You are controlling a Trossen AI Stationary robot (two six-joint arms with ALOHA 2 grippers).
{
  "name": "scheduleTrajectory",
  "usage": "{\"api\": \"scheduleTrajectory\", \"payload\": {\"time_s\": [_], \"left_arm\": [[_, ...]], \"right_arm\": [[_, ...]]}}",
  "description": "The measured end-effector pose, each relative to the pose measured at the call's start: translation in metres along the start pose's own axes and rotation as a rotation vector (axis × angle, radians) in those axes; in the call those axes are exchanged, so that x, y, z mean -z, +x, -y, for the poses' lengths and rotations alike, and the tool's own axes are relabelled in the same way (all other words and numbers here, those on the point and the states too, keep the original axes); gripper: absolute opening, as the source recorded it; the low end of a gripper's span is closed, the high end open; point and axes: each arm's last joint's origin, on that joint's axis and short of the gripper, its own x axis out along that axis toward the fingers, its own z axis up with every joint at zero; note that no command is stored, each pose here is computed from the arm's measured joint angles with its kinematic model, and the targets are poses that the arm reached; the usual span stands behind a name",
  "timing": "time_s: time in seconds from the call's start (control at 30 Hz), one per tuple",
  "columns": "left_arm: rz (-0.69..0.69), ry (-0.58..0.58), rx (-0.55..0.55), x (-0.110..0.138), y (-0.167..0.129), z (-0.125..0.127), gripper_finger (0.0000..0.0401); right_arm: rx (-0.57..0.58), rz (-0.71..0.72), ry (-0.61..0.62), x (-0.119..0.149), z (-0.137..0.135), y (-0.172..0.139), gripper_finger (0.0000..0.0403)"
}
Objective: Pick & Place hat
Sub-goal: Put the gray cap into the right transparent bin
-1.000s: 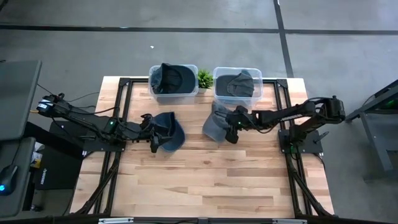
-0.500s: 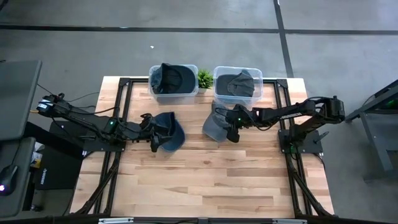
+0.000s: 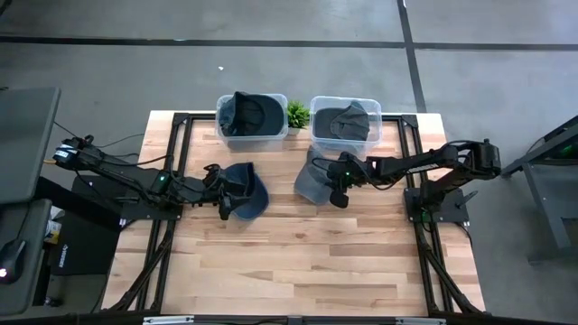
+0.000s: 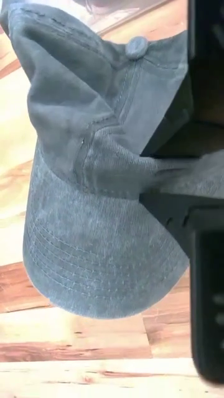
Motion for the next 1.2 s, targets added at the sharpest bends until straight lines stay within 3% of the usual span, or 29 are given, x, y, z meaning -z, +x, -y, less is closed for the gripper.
{"api": "scheduleTrajectory", "payload": {"time_s": [0.2,0.73,1.0,1.2], "left_arm": [[0.000,-0.004,-0.001,0.000,0.000,0.000,0.0298],[-0.014,-0.025,0.015,0.000,0.000,0.000,0.0298],[0.014,-0.035,-0.015,0.000,0.001,0.000,0.0298],[0.025,-0.048,-0.050,0.007,0.017,0.003,0.0298]], "right_arm": [[0.003,0.001,0.017,0.000,0.000,0.000,0.0007],[0.019,0.044,0.055,0.000,-0.030,-0.009,0.0002],[0.064,0.147,0.040,-0.002,-0.060,-0.036,0.0001],[0.169,0.278,-0.024,0.002,-0.085,-0.063,0.0001]]}}
